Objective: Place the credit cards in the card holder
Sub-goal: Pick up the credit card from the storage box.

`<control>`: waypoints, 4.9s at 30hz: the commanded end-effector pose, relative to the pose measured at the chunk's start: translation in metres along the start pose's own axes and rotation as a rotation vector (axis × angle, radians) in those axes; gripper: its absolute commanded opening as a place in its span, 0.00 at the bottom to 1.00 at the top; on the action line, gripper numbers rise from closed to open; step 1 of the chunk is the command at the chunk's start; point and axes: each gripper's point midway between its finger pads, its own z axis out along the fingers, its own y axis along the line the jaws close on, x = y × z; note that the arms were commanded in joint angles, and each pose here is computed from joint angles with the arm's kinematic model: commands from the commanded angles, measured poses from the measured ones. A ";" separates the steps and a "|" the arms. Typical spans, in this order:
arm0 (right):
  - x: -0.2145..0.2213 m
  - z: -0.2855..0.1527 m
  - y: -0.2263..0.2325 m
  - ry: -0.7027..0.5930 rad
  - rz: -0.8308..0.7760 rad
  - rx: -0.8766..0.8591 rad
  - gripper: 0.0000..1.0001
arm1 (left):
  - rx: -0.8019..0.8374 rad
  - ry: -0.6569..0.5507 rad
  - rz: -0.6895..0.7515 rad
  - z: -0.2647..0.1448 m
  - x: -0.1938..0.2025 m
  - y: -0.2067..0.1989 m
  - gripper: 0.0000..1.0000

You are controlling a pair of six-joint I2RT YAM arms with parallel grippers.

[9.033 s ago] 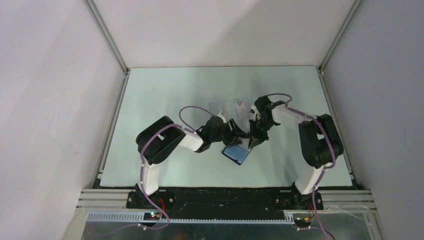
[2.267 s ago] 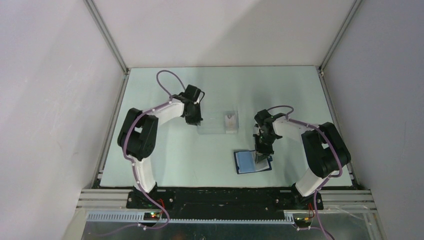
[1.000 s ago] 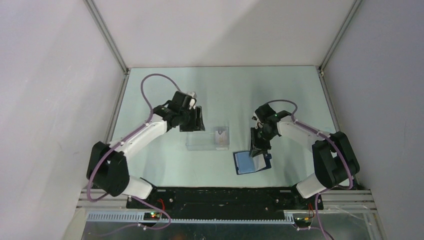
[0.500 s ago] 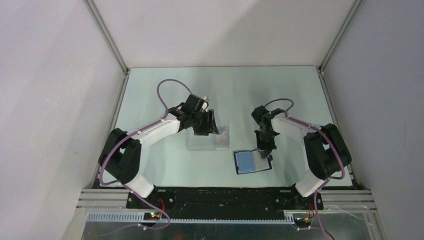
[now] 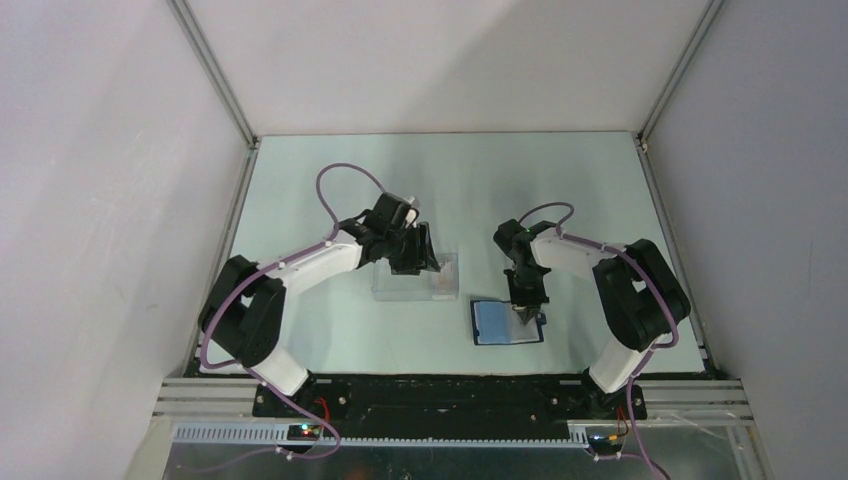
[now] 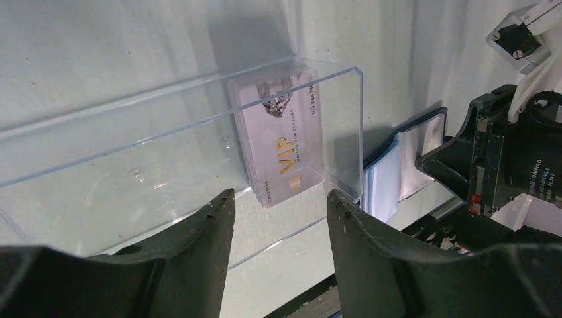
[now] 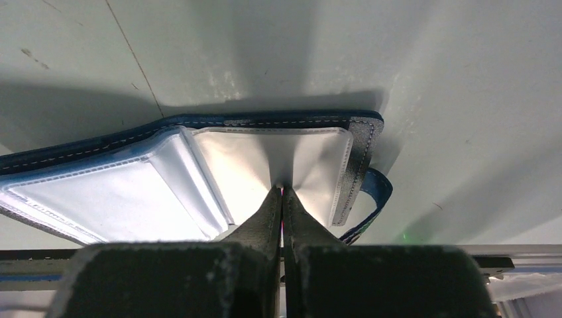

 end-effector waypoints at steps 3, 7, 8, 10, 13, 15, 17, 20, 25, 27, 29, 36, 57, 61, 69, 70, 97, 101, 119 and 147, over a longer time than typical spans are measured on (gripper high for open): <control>0.008 0.012 0.002 0.037 -0.003 -0.007 0.00 | 0.045 -0.026 0.005 -0.005 -0.003 -0.010 0.58; 0.003 0.007 0.011 0.016 -0.011 -0.073 0.00 | 0.062 -0.029 0.003 -0.007 -0.004 -0.014 0.58; 0.000 0.003 0.013 0.001 -0.014 -0.094 0.01 | 0.069 -0.030 0.000 -0.007 -0.004 -0.015 0.58; -0.005 -0.004 0.021 -0.027 -0.020 -0.156 0.03 | 0.093 -0.026 -0.013 -0.007 -0.004 -0.019 0.58; -0.011 -0.020 0.031 -0.067 -0.014 -0.251 0.17 | 0.101 -0.027 -0.022 -0.006 -0.004 -0.020 0.58; -0.016 -0.030 0.037 -0.096 -0.010 -0.307 0.23 | 0.106 -0.026 -0.023 -0.006 -0.003 -0.020 0.58; -0.020 -0.040 0.044 -0.125 -0.005 -0.363 0.27 | 0.108 -0.024 -0.024 -0.005 -0.003 -0.020 0.58; -0.025 -0.052 0.054 -0.153 -0.007 -0.441 0.29 | 0.107 -0.021 -0.027 -0.003 -0.002 -0.020 0.57; -0.033 -0.064 0.069 -0.175 -0.007 -0.532 0.31 | 0.108 -0.017 -0.037 0.001 -0.003 -0.018 0.53; -0.036 -0.067 0.075 -0.176 -0.006 -0.564 0.30 | 0.108 -0.013 -0.040 0.003 -0.002 -0.017 0.50; -0.041 -0.070 0.082 -0.177 -0.004 -0.598 0.30 | 0.105 -0.013 -0.041 0.004 -0.002 -0.016 0.49; -0.056 -0.073 0.095 -0.163 0.009 -0.640 0.29 | 0.069 0.004 -0.040 0.015 0.002 -0.006 0.47; -0.064 -0.076 0.116 -0.155 0.002 -0.679 0.27 | 0.033 0.042 -0.029 0.033 0.011 0.000 0.24; -0.065 -0.078 0.119 -0.154 -0.002 -0.682 0.26 | 0.035 0.043 -0.019 0.033 0.011 -0.002 0.15; -0.064 -0.080 0.122 -0.154 -0.007 -0.692 0.25 | 0.048 0.029 -0.011 0.030 0.009 -0.009 0.03; -0.065 -0.080 0.122 -0.155 -0.007 -0.693 0.25 | 0.050 0.028 -0.010 0.029 0.008 -0.010 0.03; -0.061 -0.079 0.126 -0.143 -0.024 -0.692 0.24 | 0.072 -0.012 0.020 0.019 0.002 -0.024 0.18; -0.059 -0.077 0.122 -0.146 -0.028 -0.657 0.24 | 0.057 -0.013 0.018 0.020 0.003 -0.021 0.19; -0.016 -0.042 0.043 -0.126 -0.061 -0.114 0.05 | -0.017 -0.012 -0.001 0.024 0.007 -0.004 0.39; 0.012 -0.013 0.025 -0.046 -0.027 -0.130 0.00 | -0.010 -0.004 -0.005 0.030 0.002 -0.009 0.27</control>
